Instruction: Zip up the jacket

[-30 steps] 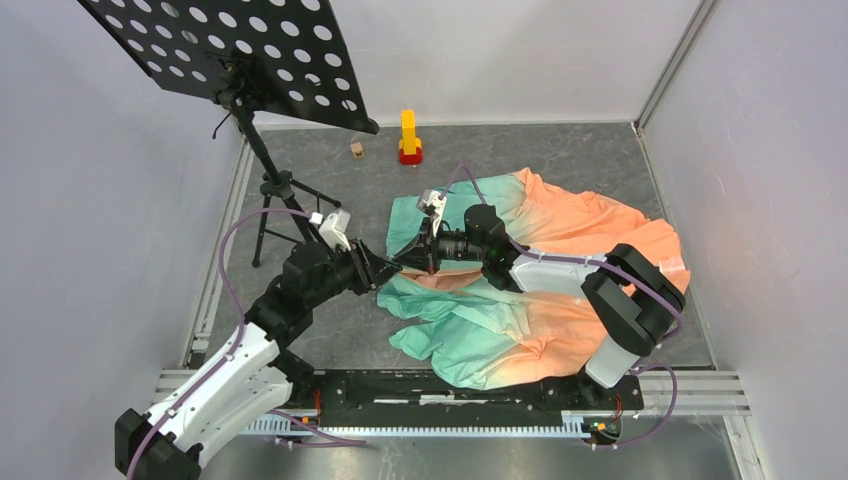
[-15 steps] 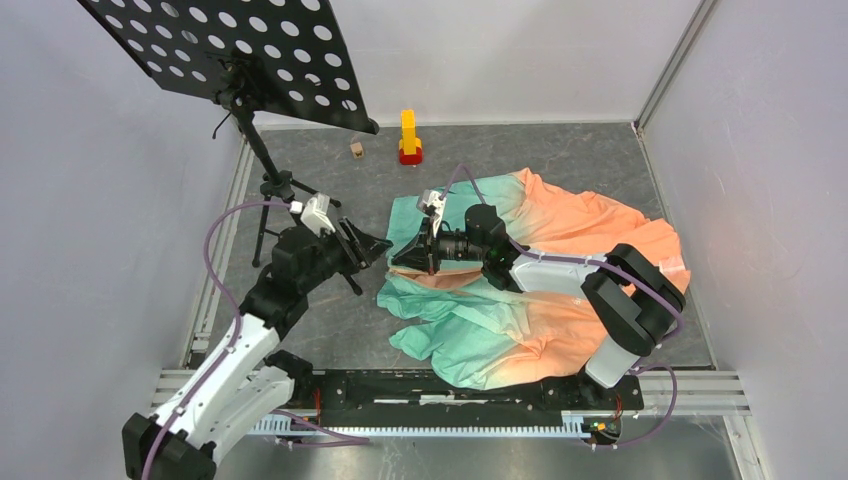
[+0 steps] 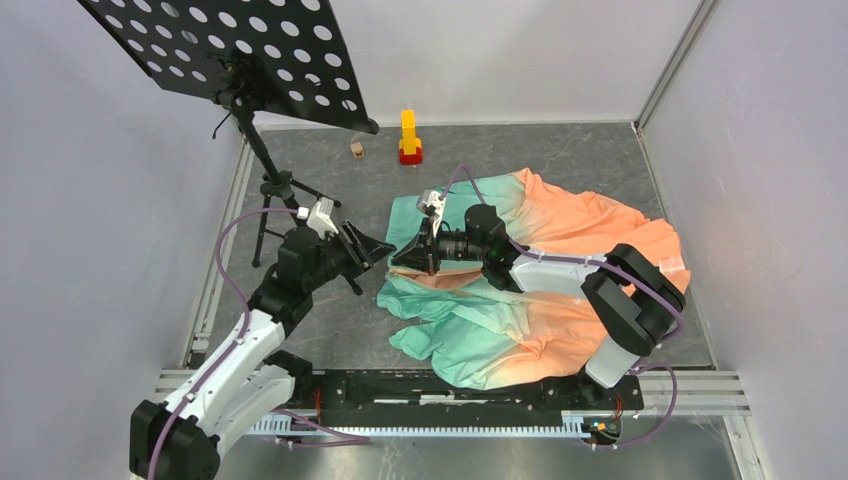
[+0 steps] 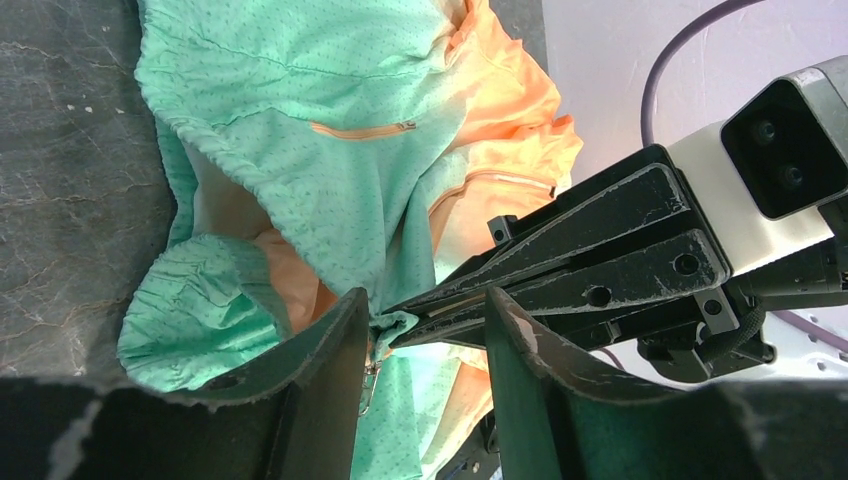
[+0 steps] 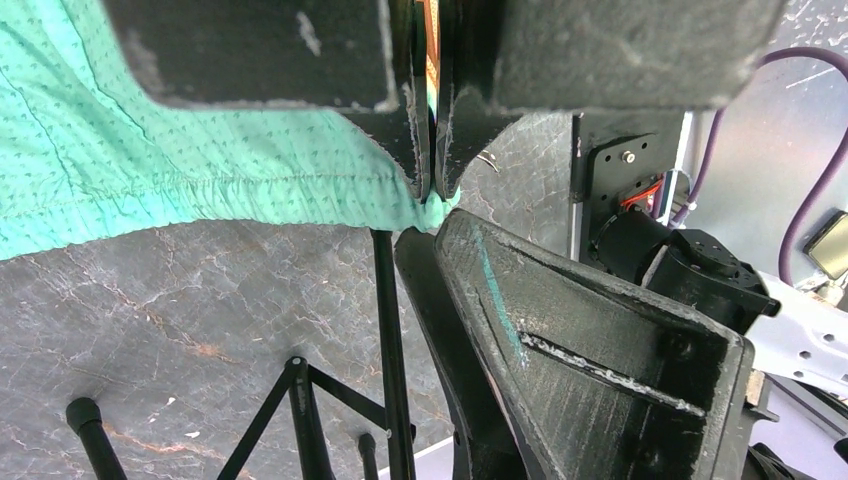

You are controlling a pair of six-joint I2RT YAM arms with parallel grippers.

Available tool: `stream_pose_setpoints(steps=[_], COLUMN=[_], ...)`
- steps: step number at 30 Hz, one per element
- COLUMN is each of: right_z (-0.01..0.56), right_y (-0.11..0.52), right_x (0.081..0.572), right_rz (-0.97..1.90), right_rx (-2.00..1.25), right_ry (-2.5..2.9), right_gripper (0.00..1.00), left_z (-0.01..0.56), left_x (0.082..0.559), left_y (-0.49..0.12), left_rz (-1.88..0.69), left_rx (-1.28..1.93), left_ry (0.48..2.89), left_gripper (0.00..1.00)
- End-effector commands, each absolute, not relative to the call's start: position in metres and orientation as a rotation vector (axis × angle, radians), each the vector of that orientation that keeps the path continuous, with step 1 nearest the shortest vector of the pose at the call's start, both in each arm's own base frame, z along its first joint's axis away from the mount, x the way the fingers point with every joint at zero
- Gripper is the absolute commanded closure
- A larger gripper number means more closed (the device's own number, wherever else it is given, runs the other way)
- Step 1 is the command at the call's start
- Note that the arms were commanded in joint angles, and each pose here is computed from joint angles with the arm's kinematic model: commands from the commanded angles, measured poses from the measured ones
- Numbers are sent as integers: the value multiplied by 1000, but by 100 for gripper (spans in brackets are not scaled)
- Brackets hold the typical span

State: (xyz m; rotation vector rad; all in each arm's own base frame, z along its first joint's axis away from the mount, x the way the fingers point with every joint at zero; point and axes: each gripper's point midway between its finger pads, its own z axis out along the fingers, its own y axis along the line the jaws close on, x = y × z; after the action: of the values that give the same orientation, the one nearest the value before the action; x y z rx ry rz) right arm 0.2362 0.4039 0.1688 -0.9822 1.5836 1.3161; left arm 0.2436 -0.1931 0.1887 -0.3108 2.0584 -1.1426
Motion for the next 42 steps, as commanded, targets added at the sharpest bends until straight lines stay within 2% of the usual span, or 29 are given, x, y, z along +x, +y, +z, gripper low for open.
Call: stream_pose_setpoints(steps=[1,5,9,13,17,28,34,36,38,42], right_z=[202,203,204,205,205,206,207,208,208,200], right_y=[407,406,406,406,406,406,407,407,407,405], right_x=[236,237,237,237,237,239,240,240,240,244], right_rz=[1329,1325,1324,1328,1326,1327,1329,1327,1324,1283], right_rx=[-979,-973,-967,-965,-959,-942,-927,-922,-917,-932], right_ry=[1452,1450,1448,1443,1447,1446,1446,1445,1447,1475], right_gripper=[100,100,100,100,100,100,100,99,100,98], left_z=[190,189,183,176,175,176,178,178,178,178], left_x=[245,247,246,247,247,245,245,245,244,245], left_y=[-193,-193,-190,-186,-190,-202,-205,-206,-205,-196], left_rz=[-1162,-1168,-1138,-1112,-1123,-1196,-1250,-1260,-1263,-1211], left_rx=[-347,-362,-387,-417,-407,-400,-430,-441,-440,-474], left_ry=[2043,2043,2062,2071,2076,2055,2019,2015,2008,1994], left_gripper=[49,50,45,45,53,55,73,83,97,98])
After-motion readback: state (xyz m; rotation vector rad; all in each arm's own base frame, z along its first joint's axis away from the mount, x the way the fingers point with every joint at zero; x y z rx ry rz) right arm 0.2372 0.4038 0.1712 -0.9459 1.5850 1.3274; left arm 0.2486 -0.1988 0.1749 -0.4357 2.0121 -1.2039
